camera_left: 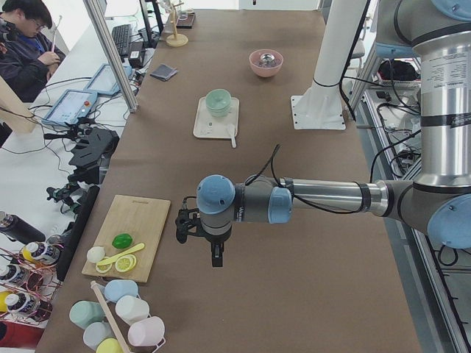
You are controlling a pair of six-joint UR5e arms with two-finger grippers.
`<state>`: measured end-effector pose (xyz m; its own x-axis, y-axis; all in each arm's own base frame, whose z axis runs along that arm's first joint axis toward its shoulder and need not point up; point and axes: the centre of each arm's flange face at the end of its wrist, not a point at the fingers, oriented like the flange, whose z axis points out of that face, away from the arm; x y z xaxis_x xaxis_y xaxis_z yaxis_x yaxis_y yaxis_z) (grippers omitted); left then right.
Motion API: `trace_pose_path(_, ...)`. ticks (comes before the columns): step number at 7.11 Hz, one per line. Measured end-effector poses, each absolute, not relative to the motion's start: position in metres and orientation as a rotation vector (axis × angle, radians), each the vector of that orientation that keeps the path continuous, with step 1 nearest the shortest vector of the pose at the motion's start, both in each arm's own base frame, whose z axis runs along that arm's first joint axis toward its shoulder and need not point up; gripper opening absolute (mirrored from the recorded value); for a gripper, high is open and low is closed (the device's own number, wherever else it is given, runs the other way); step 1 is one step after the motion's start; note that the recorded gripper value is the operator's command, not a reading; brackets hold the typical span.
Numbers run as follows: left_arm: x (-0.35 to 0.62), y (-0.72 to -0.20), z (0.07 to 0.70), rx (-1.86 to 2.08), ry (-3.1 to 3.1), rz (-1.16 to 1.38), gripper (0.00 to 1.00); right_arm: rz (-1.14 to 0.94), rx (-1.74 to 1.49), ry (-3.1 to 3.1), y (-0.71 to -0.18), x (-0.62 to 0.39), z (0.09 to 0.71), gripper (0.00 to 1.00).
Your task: Stack green bowls together
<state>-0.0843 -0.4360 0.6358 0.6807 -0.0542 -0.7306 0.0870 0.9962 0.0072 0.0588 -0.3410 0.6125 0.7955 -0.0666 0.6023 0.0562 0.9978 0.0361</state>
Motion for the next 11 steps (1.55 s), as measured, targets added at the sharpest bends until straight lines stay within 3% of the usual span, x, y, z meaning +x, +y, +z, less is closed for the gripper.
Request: trace_pose_path(11,-0.0848,-0.4288,0.6436,0.039,0.816,-0.085,0.98,-0.064,0.005,-0.681,-0.3400,0.0562,0.6164,1.00)
